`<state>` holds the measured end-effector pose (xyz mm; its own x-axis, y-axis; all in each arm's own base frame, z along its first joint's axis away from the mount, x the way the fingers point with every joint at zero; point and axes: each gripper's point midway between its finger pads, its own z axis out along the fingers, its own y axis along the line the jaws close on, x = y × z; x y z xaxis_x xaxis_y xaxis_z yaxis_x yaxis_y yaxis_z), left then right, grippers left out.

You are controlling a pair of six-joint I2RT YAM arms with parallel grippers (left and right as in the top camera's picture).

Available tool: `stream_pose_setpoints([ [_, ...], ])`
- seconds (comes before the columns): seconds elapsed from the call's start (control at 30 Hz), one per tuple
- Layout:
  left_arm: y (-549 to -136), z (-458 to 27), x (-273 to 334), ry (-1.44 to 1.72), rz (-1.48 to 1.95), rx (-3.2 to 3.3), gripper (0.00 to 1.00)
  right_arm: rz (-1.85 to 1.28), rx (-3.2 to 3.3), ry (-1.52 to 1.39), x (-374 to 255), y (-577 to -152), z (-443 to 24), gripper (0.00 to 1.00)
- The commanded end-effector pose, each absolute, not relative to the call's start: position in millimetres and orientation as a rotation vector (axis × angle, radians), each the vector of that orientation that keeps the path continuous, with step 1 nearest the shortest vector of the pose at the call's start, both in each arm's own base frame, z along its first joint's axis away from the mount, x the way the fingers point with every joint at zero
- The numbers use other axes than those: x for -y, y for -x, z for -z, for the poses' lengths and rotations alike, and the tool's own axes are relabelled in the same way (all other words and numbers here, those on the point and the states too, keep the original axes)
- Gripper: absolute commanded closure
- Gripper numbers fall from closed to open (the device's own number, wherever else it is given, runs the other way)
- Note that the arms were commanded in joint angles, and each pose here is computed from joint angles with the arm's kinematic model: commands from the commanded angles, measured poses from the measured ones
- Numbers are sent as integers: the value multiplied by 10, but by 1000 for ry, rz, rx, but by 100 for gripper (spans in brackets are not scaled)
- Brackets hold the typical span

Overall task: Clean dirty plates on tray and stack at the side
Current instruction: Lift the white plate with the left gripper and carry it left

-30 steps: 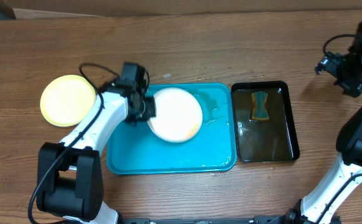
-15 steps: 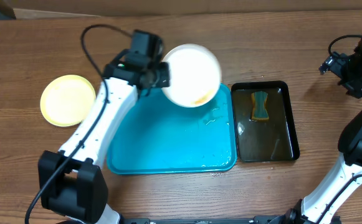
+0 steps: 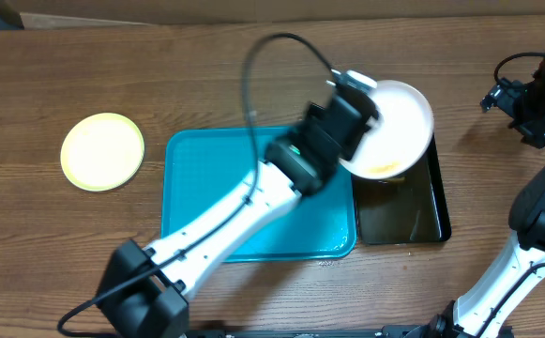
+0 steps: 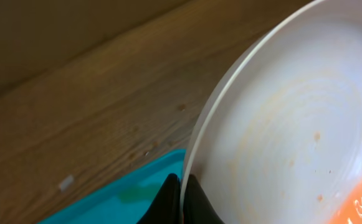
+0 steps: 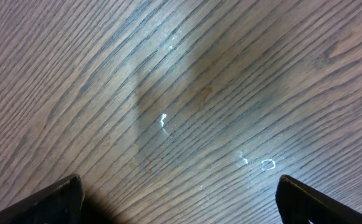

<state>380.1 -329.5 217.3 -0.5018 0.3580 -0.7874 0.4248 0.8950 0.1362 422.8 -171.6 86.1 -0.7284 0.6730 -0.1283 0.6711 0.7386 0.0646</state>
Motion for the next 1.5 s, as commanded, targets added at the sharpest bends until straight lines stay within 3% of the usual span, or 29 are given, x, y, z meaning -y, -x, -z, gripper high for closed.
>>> stream_pose_setpoints([
  [0.0, -3780, -2353, 3360, -626, -165, -2001, 96, -28, -2773, -1080, 1710, -4265, -931, 0],
  [0.27, -3450, -2918, 3654, -674, -524, -1679, 96, -28, -2773, -1079, 1707, -4266, -931, 0],
  [0.6, -3295, -3336, 3788, -617, -564, -1553, 96, -28, -2773, -1079, 1707, -4266, -931, 0],
  [0.93, -3390, -2765, 3753, -553, -308, -1769, 96, -28, -2767, -1077, 1712, -4281, -933, 0],
  [1.17, -3648, -2053, 3668, -575, 191, -2159, 96, -27, -2744, -1067, 1735, -4337, -945, 0],
  [1.3, -3935, -1850, 3252, -453, 463, -2362, 96, -27, -2744, -1067, 1736, -4337, -945, 0],
  [1.47, -4412, -1667, 2041, -75, 542, -2542, 96, -27, -2741, -1066, 1738, -4343, -946, 0],
])
